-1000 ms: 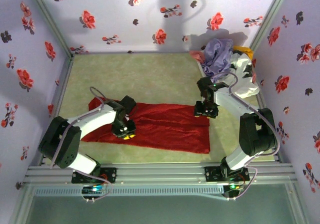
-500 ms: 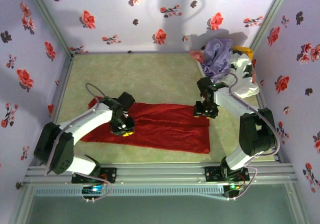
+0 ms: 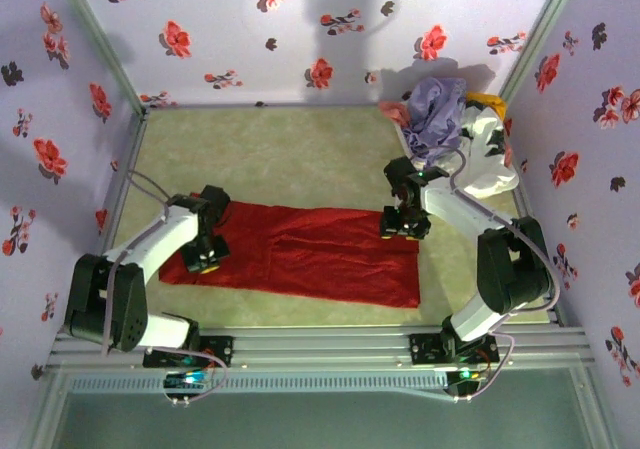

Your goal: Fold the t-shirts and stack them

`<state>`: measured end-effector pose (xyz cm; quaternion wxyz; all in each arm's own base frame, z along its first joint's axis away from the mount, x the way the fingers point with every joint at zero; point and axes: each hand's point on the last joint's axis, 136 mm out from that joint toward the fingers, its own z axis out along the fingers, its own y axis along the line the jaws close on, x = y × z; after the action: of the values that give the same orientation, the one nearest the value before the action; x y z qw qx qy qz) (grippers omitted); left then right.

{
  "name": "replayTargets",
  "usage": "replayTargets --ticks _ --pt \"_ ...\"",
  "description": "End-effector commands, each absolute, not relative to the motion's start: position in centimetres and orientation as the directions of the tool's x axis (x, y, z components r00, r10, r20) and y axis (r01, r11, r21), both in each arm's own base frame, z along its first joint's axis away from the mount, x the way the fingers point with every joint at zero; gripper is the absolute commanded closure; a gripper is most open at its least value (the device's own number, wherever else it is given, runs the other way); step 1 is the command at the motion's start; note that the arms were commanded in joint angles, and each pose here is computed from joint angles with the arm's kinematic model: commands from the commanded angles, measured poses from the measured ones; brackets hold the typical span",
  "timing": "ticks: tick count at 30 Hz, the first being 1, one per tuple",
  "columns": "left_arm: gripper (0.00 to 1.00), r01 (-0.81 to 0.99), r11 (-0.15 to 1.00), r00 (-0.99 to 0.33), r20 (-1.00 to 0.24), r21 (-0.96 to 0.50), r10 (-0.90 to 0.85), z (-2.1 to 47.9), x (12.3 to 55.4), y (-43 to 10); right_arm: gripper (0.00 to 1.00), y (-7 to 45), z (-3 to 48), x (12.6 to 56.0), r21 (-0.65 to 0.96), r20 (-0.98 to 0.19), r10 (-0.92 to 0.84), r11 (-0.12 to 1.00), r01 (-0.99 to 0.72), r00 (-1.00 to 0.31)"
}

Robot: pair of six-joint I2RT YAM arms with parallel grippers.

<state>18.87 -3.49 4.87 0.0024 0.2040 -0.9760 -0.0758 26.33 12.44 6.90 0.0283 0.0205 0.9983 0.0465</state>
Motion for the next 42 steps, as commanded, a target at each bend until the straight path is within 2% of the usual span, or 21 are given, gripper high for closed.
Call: replayTargets --ticks 1,7,9,17,20,23,28,30,35,39,42 --pt "1.0 -0.405 0.9 -0.91 0.027 0.162 -0.414 3.3 17.6 -3.1 0.45 12.6 7.7 26.5 0.099 -0.065 0.042 0.994 0.035 -0.997" --pt "1.0 -0.418 0.892 -0.881 0.163 0.17 -0.444 0.4 15.7 -4.1 0.45 12.7 8.1 26.6 0.103 -0.07 0.034 0.994 0.027 -0.997" --pt "1.0 -0.414 0.895 -0.881 0.174 0.169 -0.44 0.3 15.7 -4.3 0.45 13.0 8.2 26.7 0.114 -0.071 0.031 0.993 0.023 -0.997" --pt "1.0 -0.469 0.882 -0.881 -0.094 0.046 -0.464 6.0 20.7 -4.1 0.46 15.3 8.9 25.9 0.18 -0.062 -0.017 0.983 -0.028 -0.998" --pt "1.0 -0.509 0.86 -0.855 -0.086 -0.043 -0.511 4.8 22.0 -4.5 0.49 16.8 8.8 25.6 0.208 -0.057 -0.038 0.977 -0.049 -0.998" --pt "1.0 -0.524 0.847 -0.849 -0.023 -0.095 -0.528 2.8 22.8 -5.2 0.57 17.9 8.1 25.3 0.243 -0.03 -0.04 0.969 -0.046 -0.999" --pt "1.0 -0.536 0.839 -0.843 -0.004 -0.094 -0.538 1.0 24.1 -5.4 0.79 18.0 6.8 25.5 0.238 -0.019 -0.034 0.97 -0.038 -0.999" --pt "1.0 -0.536 0.84 -0.843 0.01 -0.078 -0.537 0.1 24.4 -5.1 0.83 17.9 6.4 25.6 0.23 -0.007 -0.034 0.972 -0.035 -0.999" --pt "1.0 -0.504 0.861 -0.863 0.006 -0.065 -0.505 -0.5 27.6 -4.3 0.82 17.7 6.9 25.5 0.223 -0.013 -0.035 0.974 -0.037 -0.999" --pt "1.0 -0.485 0.875 -0.872 0.095 -0.021 -0.481 -1.1 30.1 -3.6 0.81 17.2 7.8 25.4 0.199 -0.03 -0.045 0.979 -0.05 -0.999" --pt "1.0 -0.485 0.874 -0.872 0.099 -0.044 -0.479 -0.9 32.7 -3.6 0.8 16.9 8.3 25.4 0.195 -0.04 -0.041 0.98 -0.048 -0.998"
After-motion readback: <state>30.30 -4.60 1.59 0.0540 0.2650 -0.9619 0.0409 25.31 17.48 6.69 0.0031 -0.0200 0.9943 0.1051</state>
